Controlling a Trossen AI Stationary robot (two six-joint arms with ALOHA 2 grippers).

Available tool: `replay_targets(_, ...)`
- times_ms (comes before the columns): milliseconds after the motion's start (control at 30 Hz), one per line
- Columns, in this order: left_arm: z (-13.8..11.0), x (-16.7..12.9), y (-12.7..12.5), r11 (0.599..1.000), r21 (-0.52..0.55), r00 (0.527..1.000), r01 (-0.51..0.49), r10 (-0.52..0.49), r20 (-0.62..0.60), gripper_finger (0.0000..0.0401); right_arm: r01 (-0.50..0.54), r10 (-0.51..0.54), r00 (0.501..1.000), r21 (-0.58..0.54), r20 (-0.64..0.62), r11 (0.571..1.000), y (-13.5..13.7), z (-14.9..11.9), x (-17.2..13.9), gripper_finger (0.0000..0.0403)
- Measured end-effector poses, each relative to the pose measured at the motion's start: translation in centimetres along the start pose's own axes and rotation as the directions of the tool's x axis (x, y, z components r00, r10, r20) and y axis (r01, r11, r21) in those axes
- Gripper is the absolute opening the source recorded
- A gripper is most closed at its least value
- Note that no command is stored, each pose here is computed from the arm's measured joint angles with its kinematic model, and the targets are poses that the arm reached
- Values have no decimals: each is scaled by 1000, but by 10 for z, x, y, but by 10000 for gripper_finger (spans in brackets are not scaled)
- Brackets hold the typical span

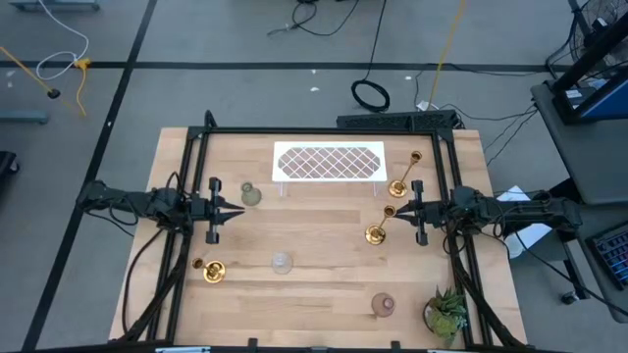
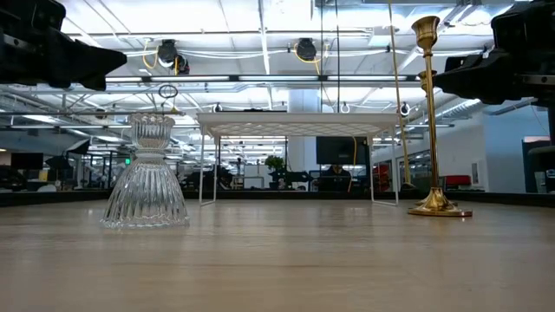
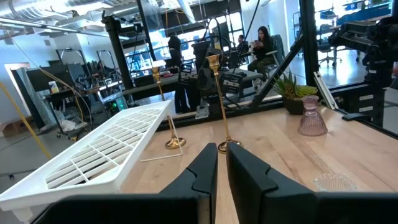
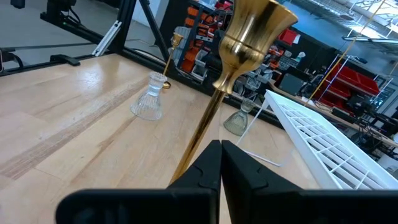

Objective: Pick & Place candle stick holders
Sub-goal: Put the middle right gold candle holder on the shelf

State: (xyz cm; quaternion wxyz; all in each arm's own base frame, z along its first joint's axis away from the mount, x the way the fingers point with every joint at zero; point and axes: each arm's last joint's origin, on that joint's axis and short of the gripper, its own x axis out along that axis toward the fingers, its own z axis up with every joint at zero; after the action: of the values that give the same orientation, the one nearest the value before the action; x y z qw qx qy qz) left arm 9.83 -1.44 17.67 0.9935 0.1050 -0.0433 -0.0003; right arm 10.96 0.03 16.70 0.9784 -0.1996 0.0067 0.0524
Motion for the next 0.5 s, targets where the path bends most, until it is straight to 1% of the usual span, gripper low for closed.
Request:
replay_targets(100, 0, 0, 0, 1000, 0, 1000, 0, 0, 0, 42, 0, 0, 1000, 4, 0, 1000, 0, 0, 0, 4)
replay_targets(133, 0, 0, 0, 1000, 0, 1000, 0, 0, 0, 42, -1, 1, 1000, 30, 0, 1000, 0, 0, 0, 4)
replay_targets(233, 0, 0, 0, 1000, 0, 1000, 0, 0, 0, 42, -3, 3, 1000, 209, 0, 978, 0, 0, 0, 4)
replay_targets(333, 0, 0, 0, 1000, 0, 1000, 0, 0, 0, 42, -2, 0, 1000, 337, 6, 942, 0, 0, 0, 4)
replay_targets(400, 0, 0, 0, 1000, 0, 1000, 0, 0, 0, 42, -2, 0, 1000, 375, 6, 927, 0, 0, 0, 4)
replay_targets(500, 0, 0, 0, 1000, 0, 1000, 0, 0, 0, 42, -3, -3, 1000, 382, 14, 924, 0, 1, 0, 4)
